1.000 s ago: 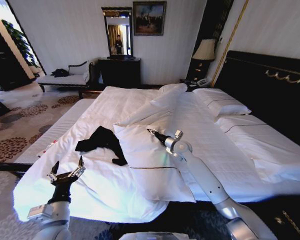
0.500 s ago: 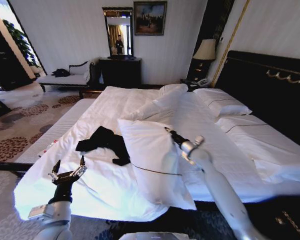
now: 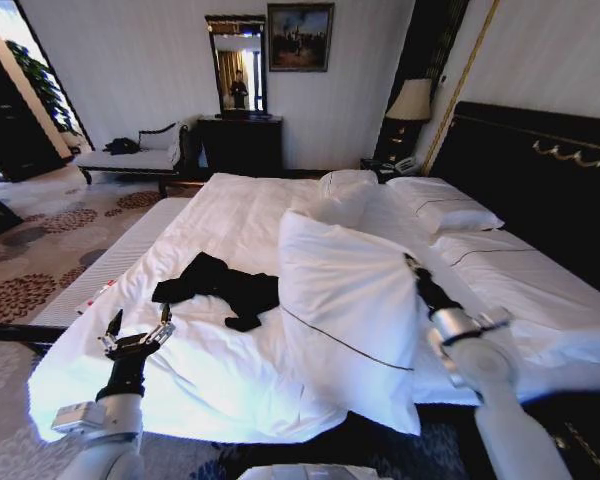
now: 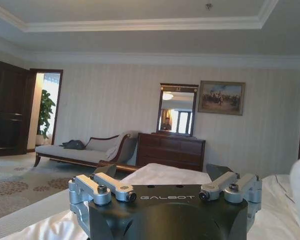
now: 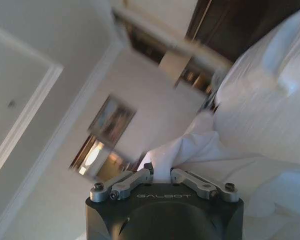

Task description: Fold the clothes on the bed.

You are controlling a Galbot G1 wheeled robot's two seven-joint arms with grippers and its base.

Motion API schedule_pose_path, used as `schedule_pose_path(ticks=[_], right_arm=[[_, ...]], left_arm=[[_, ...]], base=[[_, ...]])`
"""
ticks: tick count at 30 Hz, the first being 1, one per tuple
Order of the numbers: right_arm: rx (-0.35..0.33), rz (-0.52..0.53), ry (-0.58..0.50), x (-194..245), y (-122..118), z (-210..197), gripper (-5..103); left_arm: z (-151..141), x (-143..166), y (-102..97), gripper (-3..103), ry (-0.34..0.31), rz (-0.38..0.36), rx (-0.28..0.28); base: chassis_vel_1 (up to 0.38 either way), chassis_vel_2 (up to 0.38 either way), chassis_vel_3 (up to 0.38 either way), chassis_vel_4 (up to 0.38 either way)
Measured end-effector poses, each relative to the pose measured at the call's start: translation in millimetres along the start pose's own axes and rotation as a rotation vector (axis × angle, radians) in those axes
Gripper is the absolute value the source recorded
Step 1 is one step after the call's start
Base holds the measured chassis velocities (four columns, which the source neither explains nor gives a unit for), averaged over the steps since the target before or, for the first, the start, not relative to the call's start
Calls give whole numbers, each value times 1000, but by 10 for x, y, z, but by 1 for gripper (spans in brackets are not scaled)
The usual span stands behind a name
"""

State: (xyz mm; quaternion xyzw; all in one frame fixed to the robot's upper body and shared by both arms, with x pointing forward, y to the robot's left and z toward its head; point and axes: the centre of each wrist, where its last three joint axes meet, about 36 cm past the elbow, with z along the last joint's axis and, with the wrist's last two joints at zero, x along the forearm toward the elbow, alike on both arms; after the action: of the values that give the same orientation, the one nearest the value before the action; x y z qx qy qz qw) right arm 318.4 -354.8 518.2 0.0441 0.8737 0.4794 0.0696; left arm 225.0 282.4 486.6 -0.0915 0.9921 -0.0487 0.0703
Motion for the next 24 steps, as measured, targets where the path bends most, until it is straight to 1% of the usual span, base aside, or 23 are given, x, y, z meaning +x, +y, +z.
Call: schedule_pose_path(ticks=[1, 3, 4, 6, 7, 8, 11, 12, 13, 17, 18, 20, 21, 23, 24], right_arm=[[-1, 19, -29, 68, 1, -40, 1], [8, 79, -122, 242, 7, -181, 1], [8, 79, -122, 242, 7, -181, 1], [37, 134, -197, 386, 15, -291, 1], [63, 170, -255, 483, 22, -376, 1], [63, 170, -255, 483, 22, -376, 1], [99, 252, -359, 690, 81, -546, 1], [99, 252, -359, 690, 81, -546, 1], [112, 292, -398, 767, 107, -605, 1], [138, 418, -493, 938, 170, -728, 1], [138, 418, -493, 938, 170, -728, 1], [178, 557, -547, 977, 118, -783, 1], [178, 557, -547, 977, 118, -783, 1], [243, 709, -588, 1003, -59, -777, 1], [255, 774, -595, 1015, -149, -760, 1]], left_arm=[[8, -7, -16, 100, -1, 3, 6], [27, -23, -51, 100, -2, 9, 21], [27, -23, -51, 100, -2, 9, 21], [37, -38, -64, 100, -5, 11, 30], [39, -48, -63, 100, -8, 12, 38], [39, -48, -63, 100, -8, 12, 38], [37, -76, -48, 100, -13, 10, 54], [37, -76, -48, 100, -13, 10, 54], [40, -89, -43, 100, -16, 10, 59], [58, -134, -42, 100, -24, 8, 70], [58, -134, -42, 100, -24, 8, 70], [85, -163, -44, 100, -24, 6, 78], [85, -163, -44, 100, -24, 6, 78], [119, -191, -39, 100, -24, 2, 85], [128, -197, -37, 100, -23, 1, 87]], base=[[0, 0, 0, 0], [0, 0, 0, 0], [0, 0, 0, 0], [0, 0, 0, 0], [0, 0, 0, 0], [0, 0, 0, 0], [0, 0, 0, 0], [0, 0, 0, 0], [0, 0, 0, 0], [0, 0, 0, 0], [0, 0, 0, 0], [0, 0, 0, 0], [0, 0, 0, 0], [0, 0, 0, 0], [0, 0, 0, 0]])
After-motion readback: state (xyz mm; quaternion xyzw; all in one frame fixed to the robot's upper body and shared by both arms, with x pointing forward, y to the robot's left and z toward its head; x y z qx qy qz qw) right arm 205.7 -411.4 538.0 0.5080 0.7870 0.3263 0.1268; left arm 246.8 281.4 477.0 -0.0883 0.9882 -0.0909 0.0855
